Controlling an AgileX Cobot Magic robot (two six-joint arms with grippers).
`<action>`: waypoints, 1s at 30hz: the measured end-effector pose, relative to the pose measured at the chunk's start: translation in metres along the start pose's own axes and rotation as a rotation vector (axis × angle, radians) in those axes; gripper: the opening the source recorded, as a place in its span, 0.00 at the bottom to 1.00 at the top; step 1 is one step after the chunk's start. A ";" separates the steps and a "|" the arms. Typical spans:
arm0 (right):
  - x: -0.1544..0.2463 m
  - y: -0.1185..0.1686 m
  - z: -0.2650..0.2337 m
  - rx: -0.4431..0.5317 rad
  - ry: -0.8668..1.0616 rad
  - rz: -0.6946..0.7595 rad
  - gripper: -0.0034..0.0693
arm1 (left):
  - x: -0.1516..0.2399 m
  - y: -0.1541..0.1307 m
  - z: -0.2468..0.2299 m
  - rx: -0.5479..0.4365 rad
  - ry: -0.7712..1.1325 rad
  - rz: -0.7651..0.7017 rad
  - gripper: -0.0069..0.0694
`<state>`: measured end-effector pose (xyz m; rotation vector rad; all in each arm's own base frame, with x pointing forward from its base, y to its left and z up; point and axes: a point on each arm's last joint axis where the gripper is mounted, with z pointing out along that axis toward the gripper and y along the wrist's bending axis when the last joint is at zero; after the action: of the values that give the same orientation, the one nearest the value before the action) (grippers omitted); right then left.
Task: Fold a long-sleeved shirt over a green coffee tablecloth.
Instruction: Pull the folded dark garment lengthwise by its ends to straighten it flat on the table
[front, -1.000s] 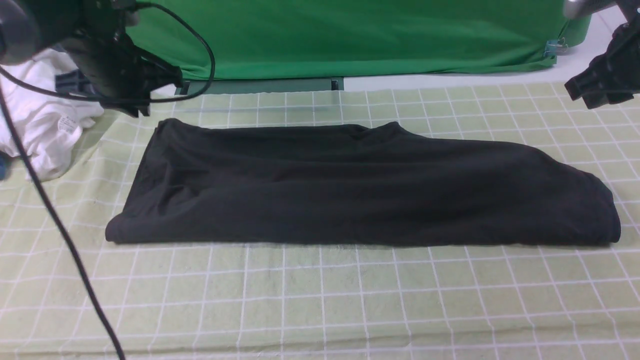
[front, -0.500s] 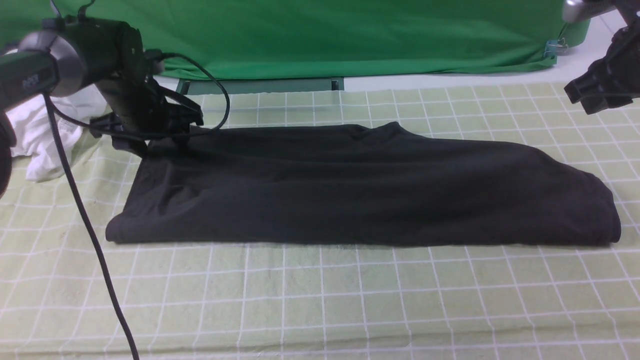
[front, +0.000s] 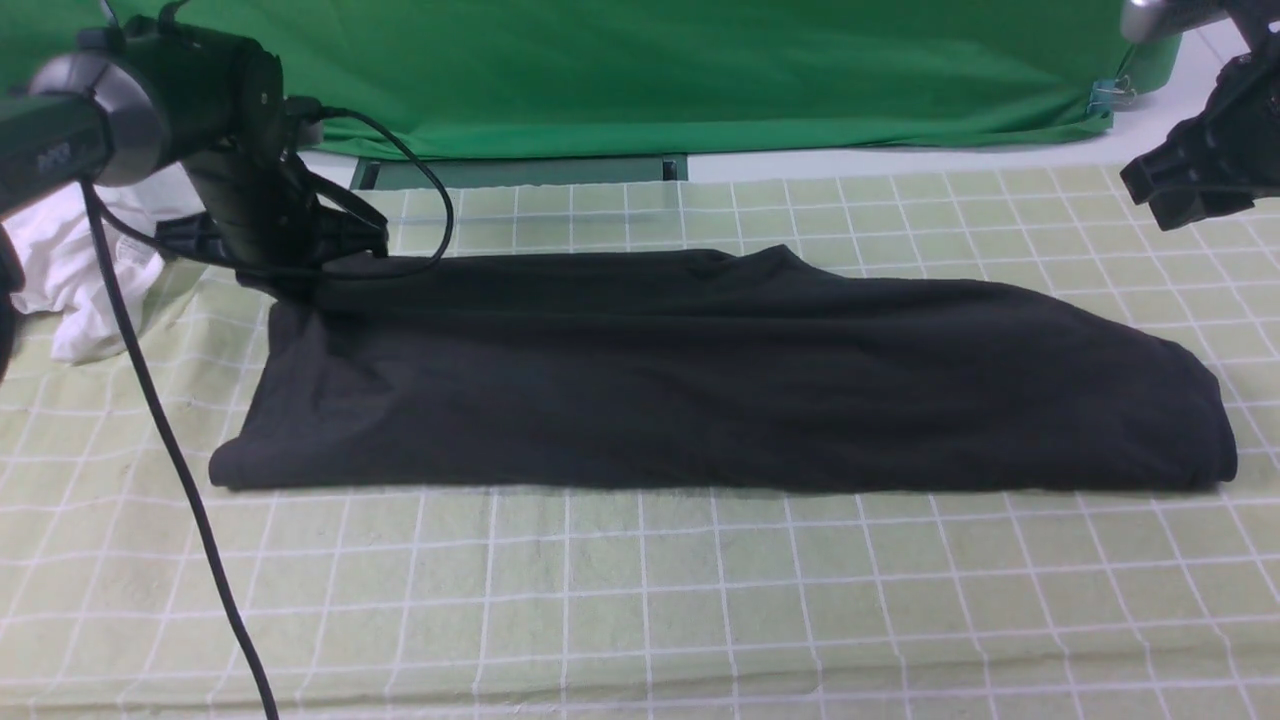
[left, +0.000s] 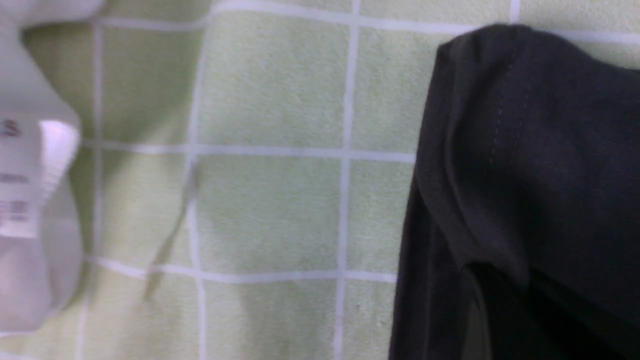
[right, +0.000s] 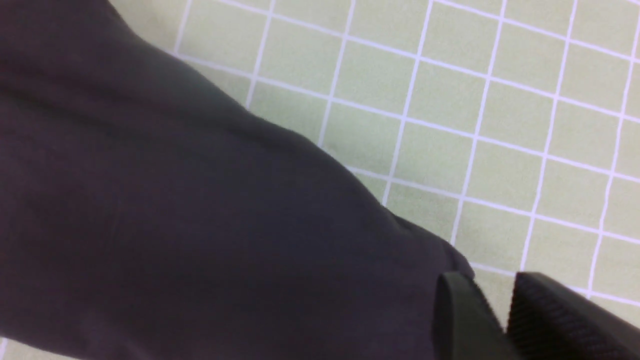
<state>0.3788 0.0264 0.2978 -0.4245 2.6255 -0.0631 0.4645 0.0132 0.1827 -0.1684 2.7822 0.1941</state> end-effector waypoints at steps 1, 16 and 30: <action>0.000 0.000 0.000 0.000 0.000 0.000 0.26 | -0.001 0.001 -0.003 -0.012 -0.006 0.007 0.10; 0.005 0.001 0.000 -0.006 0.060 0.001 0.42 | 0.000 0.008 -0.008 -0.075 0.003 0.054 0.36; 0.028 -0.043 0.009 0.035 0.182 0.183 0.74 | -0.024 -0.001 -0.081 0.094 -0.103 0.000 0.59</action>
<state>0.3717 -0.0227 0.2826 -0.1722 2.8254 -0.0911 0.4604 0.0014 0.2666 -0.1311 2.6816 0.0691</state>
